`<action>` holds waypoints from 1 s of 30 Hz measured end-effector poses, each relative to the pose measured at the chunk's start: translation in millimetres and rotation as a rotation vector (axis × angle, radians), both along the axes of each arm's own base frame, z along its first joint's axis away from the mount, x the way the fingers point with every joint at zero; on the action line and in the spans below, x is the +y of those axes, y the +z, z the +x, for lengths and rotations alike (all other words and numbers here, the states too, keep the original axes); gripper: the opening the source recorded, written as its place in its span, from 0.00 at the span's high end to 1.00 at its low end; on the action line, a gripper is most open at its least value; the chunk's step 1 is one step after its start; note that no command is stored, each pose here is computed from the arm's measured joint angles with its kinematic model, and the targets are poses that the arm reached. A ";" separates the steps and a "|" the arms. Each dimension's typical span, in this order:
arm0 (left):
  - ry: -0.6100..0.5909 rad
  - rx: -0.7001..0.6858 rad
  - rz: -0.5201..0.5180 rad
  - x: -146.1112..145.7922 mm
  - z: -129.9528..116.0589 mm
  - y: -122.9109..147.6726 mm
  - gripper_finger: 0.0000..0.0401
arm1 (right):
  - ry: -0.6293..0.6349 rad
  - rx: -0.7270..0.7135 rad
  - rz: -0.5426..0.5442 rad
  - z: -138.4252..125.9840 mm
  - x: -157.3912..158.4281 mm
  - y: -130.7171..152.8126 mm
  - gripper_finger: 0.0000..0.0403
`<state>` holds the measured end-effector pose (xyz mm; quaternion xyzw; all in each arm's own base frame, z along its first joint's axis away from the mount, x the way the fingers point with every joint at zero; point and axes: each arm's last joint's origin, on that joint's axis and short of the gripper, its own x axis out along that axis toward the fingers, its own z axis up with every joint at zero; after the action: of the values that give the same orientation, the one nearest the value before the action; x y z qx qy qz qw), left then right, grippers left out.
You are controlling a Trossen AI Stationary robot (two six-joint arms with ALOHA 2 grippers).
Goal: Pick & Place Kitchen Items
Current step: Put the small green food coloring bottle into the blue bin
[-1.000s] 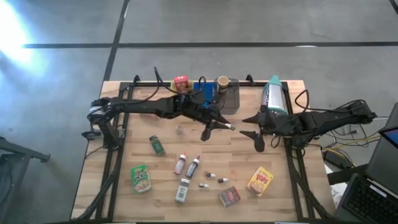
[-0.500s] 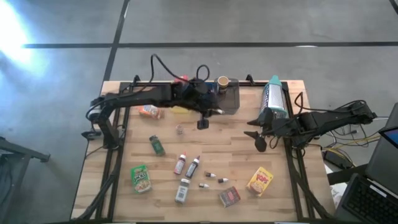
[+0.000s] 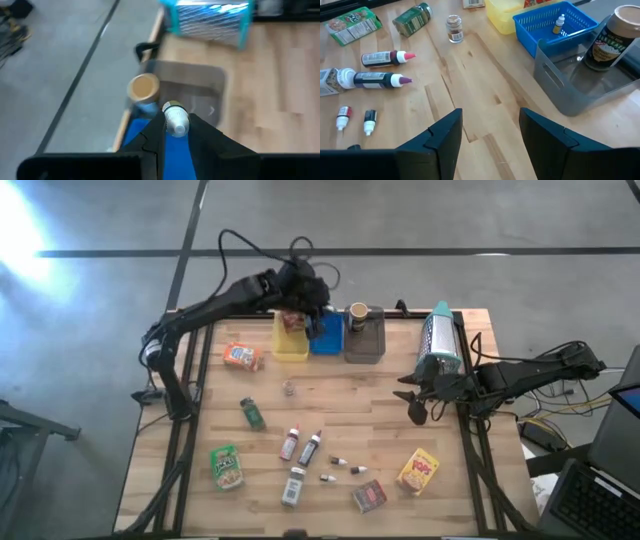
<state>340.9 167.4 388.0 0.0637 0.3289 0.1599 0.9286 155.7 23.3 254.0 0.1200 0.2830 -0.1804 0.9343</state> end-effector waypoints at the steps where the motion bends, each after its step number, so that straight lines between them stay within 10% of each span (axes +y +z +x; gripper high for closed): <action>1: 0.015 0.007 0.003 7.2 -2.0 -1.8 0.83 | -0.002 0.000 -0.001 0.1 0.0 0.0 0.53; 30: -0.040 0.366 -0.084 78.4 48.7 -112.2 0.83 | -0.077 -0.023 -0.026 0.3 -3.4 1.2 0.53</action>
<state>389.6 245.8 275.8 0.0593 0.4972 0.1131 0.8582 156.0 19.9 255.2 0.1206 0.2651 -0.2183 0.9314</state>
